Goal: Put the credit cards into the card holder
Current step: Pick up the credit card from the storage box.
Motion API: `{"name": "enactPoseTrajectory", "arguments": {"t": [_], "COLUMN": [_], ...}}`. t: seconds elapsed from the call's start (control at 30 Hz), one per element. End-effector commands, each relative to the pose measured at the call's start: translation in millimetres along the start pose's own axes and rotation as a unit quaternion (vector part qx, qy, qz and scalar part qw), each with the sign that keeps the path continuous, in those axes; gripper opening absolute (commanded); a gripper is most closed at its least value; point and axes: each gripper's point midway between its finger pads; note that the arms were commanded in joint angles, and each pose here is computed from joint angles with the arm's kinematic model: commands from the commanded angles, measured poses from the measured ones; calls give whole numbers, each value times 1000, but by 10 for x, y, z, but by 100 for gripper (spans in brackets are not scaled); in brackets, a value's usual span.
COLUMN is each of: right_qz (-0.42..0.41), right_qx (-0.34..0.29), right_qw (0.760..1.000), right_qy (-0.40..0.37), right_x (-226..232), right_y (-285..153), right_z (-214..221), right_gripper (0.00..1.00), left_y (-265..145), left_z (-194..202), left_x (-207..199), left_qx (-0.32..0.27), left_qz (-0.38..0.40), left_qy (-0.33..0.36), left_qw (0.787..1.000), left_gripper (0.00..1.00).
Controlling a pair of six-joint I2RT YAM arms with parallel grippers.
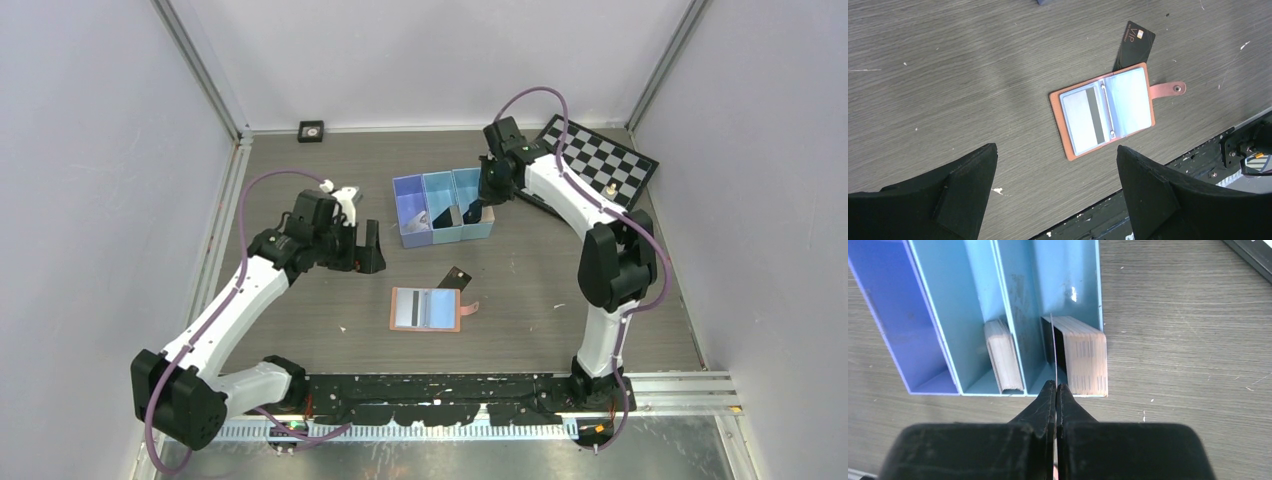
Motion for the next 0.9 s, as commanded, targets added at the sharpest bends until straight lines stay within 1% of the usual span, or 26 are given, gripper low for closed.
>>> {"name": "enactPoseTrajectory", "arguments": {"t": [0.0, 0.07, 0.2, 0.27, 0.33, 0.4, 0.5, 0.57, 0.67, 0.77, 0.87], "right_qz": [-66, -86, -122, -153, -192, -233, -264, -277, -313, -348, -380], "right_qx": [-43, -61, -99, -99, -77, -41, 16, 53, 103, 147, 188], "right_qw": [997, 994, 987, 983, 978, 972, 962, 953, 931, 906, 881], "right_qy": [22, 29, 38, 31, 14, -12, -69, -116, -159, -190, -210], "right_x": [244, 310, 375, 436, 517, 612, 698, 756, 891, 987, 1064], "right_y": [-509, -686, -1082, -1270, -1423, -1581, -1720, -1791, -1900, -1976, -2066], "right_z": [-198, -246, -276, -198, -32, 228, 718, 1067, 1509, 1831, 2068], "right_gripper": [1, 0, 1, 0, 1, 0, 0, 1, 1, 0, 1], "left_y": [-128, -188, -322, -387, -429, -431, -424, -390, -371, -373, -364], "left_z": [-108, -174, -390, -486, -553, -559, -481, -361, -176, -40, 149], "left_x": [-85, -142, -334, -455, -597, -728, -929, -983, -1017, -1132, -1315], "left_qx": [-40, -65, -140, -176, -197, -190, -148, -111, -66, -50, -30], "left_qz": [22, 33, 79, 114, 156, 195, 236, 232, 215, 228, 267], "left_qy": [12, 3, -25, -34, -38, -37, 2, 44, 108, 154, 189], "left_qw": [999, 997, 987, 977, 967, 962, 960, 965, 968, 960, 945], "left_gripper": [91, 90, 88, 87, 85, 84, 80, 78, 77, 77, 78]}}
Point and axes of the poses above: each gripper's point midway between its finger pads, its own y axis out along the fingers, its own x axis along the line the jaws close on, z = x × y, and after that the axes turned 7 degrees about y, right-handed
